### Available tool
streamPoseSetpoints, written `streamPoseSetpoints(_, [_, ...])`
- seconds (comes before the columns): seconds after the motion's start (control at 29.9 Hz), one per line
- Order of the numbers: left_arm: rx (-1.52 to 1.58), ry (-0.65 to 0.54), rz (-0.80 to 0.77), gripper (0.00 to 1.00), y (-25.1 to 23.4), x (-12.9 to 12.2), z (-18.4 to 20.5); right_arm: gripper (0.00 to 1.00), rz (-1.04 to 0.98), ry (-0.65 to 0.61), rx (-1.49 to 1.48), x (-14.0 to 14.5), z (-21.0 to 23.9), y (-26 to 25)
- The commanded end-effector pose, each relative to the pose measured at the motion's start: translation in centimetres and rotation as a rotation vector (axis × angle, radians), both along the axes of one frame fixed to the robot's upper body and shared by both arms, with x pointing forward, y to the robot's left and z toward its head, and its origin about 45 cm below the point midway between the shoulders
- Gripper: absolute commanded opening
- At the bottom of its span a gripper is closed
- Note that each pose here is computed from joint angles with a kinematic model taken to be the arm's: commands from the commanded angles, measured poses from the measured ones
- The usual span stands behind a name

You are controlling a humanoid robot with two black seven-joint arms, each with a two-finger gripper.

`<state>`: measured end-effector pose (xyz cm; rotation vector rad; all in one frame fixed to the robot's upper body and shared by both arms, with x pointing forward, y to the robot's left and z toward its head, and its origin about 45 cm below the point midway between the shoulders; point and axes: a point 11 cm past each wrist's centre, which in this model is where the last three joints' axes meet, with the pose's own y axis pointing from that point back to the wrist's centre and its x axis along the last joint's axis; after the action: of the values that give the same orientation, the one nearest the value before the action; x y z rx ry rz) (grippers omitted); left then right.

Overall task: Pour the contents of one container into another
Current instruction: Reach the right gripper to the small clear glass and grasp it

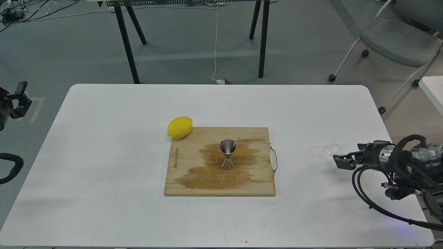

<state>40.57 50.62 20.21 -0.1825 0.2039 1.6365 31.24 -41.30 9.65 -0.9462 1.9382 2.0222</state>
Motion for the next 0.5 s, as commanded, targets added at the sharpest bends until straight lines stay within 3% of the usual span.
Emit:
streamPoseSetpoints(0.0, [0.0, 0.0, 0.0, 1.0, 0.0, 0.0, 0.0, 0.99, 0.001, -0.001, 0.003, 0.5, -0.3, 0.6])
streamPoseSetpoints(0.47, [0.016, 0.012, 0.029, 1.0, 1.0, -0.6, -0.3, 0.9, -0.005, 0.0, 0.01, 0.9, -0.8, 1.2])
